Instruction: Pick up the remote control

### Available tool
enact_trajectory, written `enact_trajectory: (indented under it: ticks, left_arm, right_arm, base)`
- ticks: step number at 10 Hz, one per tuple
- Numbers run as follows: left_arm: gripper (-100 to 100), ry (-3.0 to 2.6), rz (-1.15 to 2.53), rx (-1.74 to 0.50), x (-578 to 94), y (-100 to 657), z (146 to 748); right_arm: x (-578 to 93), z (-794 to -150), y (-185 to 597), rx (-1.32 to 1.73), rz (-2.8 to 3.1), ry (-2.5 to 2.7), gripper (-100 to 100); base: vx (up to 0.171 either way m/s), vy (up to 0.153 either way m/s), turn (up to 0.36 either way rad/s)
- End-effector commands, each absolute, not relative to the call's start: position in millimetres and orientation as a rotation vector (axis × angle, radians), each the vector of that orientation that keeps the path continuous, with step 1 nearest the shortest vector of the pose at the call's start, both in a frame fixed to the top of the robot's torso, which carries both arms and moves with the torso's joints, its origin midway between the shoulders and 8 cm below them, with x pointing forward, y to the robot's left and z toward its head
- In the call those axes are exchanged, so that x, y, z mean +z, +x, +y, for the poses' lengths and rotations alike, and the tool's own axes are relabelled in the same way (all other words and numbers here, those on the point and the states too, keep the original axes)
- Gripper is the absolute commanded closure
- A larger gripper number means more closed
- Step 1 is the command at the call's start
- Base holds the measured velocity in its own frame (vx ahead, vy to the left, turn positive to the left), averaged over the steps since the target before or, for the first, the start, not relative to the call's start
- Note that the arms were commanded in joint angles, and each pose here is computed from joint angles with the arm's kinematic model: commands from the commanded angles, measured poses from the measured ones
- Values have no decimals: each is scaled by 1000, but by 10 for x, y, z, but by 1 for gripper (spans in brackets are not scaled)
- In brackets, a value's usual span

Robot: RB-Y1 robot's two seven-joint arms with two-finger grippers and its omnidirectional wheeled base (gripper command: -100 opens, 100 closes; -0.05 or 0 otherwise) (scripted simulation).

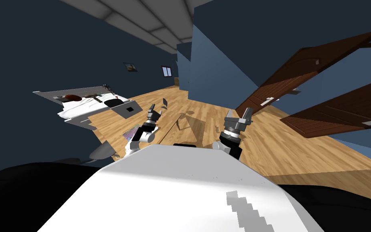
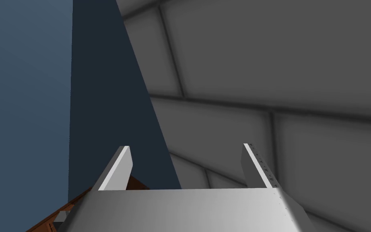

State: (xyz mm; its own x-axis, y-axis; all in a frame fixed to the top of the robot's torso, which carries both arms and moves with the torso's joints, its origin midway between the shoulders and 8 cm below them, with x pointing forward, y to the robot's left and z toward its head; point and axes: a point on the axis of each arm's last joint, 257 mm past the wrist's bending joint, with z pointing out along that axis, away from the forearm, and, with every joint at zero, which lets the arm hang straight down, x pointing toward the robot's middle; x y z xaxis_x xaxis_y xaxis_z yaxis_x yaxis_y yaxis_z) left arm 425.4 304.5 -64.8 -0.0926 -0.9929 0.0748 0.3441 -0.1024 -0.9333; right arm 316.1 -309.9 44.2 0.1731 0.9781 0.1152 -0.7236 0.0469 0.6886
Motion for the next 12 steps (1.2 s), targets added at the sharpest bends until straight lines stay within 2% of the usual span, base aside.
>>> enact_trajectory:
  ticks: [1, 10, 12]
  left_arm:
    - [-100, -1052, 995, -1485, -873, 4353, 3124]
    - [-100, -1452, 1152, -1416, -1970, 4435, 3505]
    - [-100, -1640, 1188, -1348, -2468, 4325, 3756]
  right_arm:
    - [442, -3099, 3161, 1365, 443, 715, 0]
    - [442, -3099, 3161, 1365, 443, 715, 0]
    - [442, -3099, 3161, 1365, 443, 715, 0]
  base:
    - [28, -10, -182]
    - [30, -5, -145]
    - [51, -4, -206]
